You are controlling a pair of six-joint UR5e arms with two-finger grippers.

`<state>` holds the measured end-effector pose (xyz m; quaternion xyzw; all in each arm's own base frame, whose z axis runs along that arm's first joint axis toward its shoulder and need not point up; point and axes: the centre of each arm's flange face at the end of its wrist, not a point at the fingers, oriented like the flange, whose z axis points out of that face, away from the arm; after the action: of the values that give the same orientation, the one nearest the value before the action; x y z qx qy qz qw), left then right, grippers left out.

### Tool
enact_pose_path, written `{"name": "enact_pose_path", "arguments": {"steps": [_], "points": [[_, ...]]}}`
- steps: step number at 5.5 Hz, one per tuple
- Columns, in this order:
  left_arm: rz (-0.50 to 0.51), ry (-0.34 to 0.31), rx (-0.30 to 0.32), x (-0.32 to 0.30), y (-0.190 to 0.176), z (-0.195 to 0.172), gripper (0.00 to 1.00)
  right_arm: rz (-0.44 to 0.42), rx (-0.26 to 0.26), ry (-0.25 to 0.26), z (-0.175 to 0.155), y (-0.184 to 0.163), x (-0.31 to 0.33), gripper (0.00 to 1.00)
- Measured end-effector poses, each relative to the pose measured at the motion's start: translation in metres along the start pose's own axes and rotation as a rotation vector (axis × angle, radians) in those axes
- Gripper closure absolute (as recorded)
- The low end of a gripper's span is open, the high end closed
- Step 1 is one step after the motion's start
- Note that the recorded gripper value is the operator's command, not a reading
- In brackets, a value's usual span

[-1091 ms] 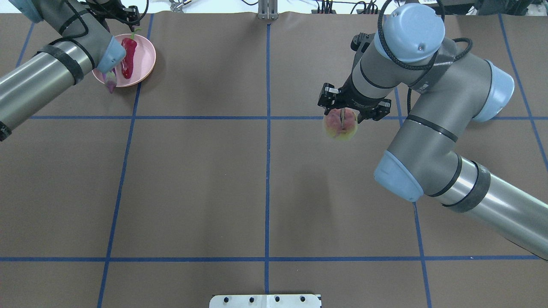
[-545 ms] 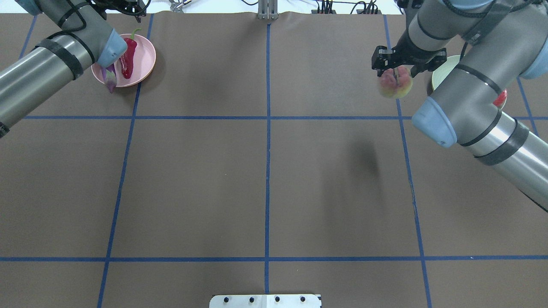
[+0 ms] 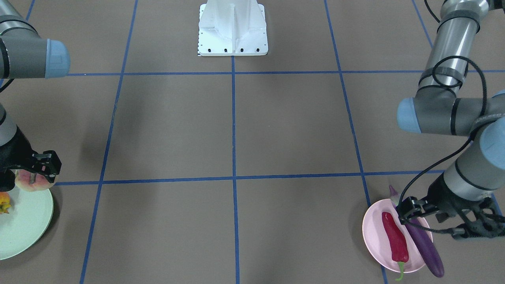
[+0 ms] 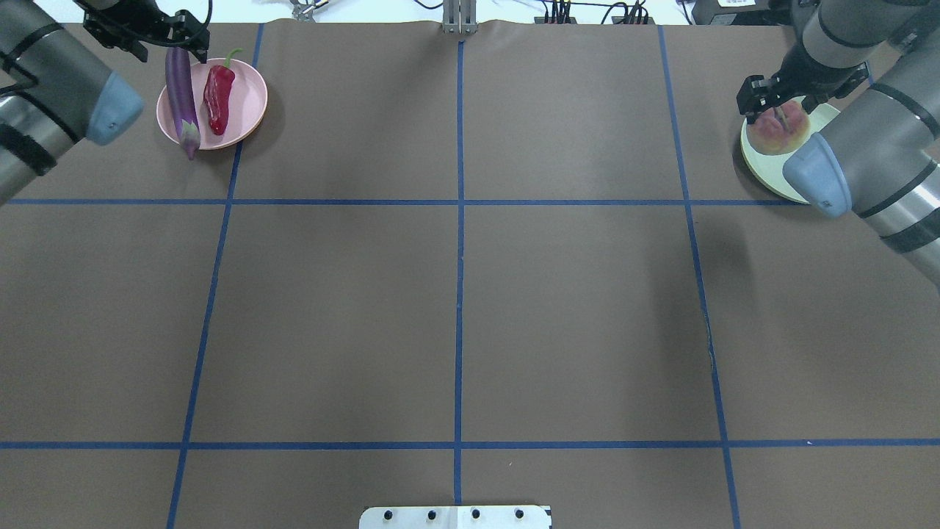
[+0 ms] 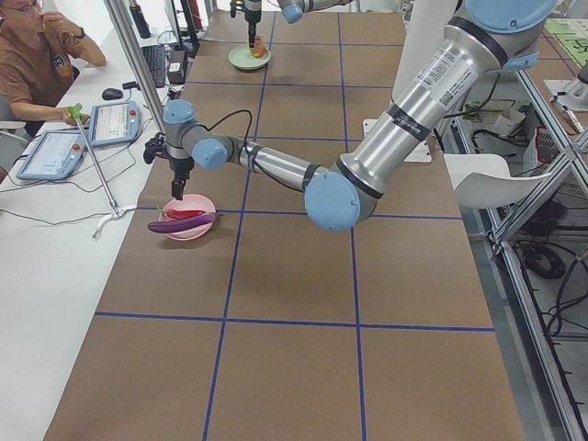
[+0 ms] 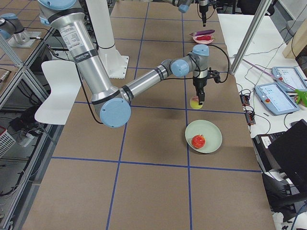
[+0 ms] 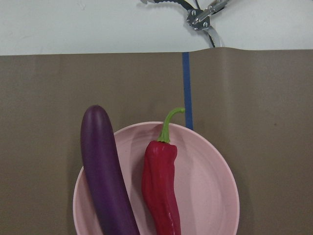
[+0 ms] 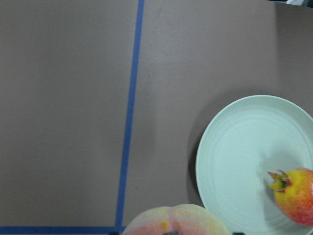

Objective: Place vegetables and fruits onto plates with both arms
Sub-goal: 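Release the peach on the green plate and withdraw both grippers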

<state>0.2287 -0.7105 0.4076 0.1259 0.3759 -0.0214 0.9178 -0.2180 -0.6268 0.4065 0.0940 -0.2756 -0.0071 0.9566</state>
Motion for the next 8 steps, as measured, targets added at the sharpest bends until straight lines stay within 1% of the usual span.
{"name": "enact_pose_path", "arguments": {"steps": [1, 2, 3, 4, 5, 6, 7, 8], "points": [[0.049, -0.002, -0.004, -0.031, 0.027, -0.012, 0.00, -0.013, 0.014, 0.000, 0.037, -0.010, 0.025, 1.00], [0.064, -0.004, -0.003, -0.042, 0.037, -0.019, 0.00, -0.024, 0.025, 0.001, 0.073, -0.018, 0.048, 1.00], [0.067, -0.006, -0.004, -0.045, 0.040, -0.020, 0.00, -0.026, 0.017, 0.007, 0.092, -0.020, 0.059, 1.00], [0.068, -0.007, -0.004, -0.046, 0.041, -0.020, 0.00, -0.023, 0.004, 0.012, 0.102, -0.019, 0.063, 0.42], [0.068, -0.007, -0.004, -0.047, 0.041, -0.020, 0.00, -0.019, -0.006, 0.015, 0.107, -0.018, 0.065, 0.01], [0.068, -0.007, -0.005, -0.047, 0.041, -0.020, 0.00, -0.018, -0.010, 0.015, 0.110, -0.018, 0.065, 0.00], [0.068, -0.007, -0.005, -0.047, 0.041, -0.020, 0.00, -0.022, -0.004, 0.010, 0.106, -0.021, 0.060, 0.00], [0.067, -0.007, -0.003, -0.049, 0.040, -0.021, 0.00, -0.025, 0.001, -0.011, 0.097, -0.027, 0.059, 0.00]]}}
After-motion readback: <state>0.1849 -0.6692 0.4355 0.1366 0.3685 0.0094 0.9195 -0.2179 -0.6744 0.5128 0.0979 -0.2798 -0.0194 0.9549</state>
